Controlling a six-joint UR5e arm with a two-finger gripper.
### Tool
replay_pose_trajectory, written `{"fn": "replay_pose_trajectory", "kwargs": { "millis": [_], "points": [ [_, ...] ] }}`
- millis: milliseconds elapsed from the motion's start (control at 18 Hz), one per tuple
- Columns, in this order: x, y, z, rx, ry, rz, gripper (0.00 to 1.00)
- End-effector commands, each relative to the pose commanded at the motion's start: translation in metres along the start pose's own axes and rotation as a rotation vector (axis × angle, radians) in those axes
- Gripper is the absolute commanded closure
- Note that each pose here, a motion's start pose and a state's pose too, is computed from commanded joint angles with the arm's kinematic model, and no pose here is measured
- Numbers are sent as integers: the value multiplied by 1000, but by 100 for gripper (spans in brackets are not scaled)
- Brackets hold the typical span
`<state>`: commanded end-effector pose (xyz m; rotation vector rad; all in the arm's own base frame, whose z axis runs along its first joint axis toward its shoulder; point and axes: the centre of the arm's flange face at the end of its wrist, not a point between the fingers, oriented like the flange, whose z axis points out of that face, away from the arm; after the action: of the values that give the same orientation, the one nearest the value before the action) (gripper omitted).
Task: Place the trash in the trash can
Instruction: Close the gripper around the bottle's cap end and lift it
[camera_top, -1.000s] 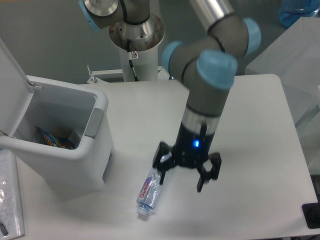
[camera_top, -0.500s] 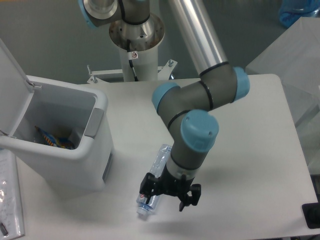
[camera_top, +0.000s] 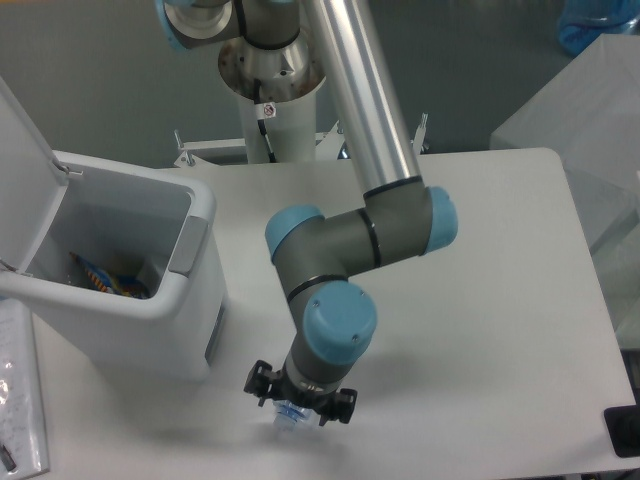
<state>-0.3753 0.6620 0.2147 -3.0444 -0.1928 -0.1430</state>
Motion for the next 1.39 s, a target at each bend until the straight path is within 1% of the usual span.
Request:
{"fn": "replay_pose_trajectory", "kwargs": {
  "millis": [444, 611, 667, 778, 833, 944, 1000, 1222, 1333, 1389],
  "points": [
    [-4, -2, 22, -30, -14, 1, 0],
    [-5, -10, 27, -19, -24, 0, 1],
    [-3, -13, 31, -22, -24, 4, 3],
    [-3, -14, 33, -25, -29, 6, 9],
    [-4, -13, 35, -36, -39, 5, 17],
    [-4, -11, 36, -48, -51, 7, 26],
    [-4, -10, 37, -51, -51, 6, 35],
    [-4, -10, 37, -55, -50, 9, 56],
    [-3, -10, 34, -52, -52, 11, 66],
    [-3, -10, 33, -51, -53, 13, 68]
  ]
}}
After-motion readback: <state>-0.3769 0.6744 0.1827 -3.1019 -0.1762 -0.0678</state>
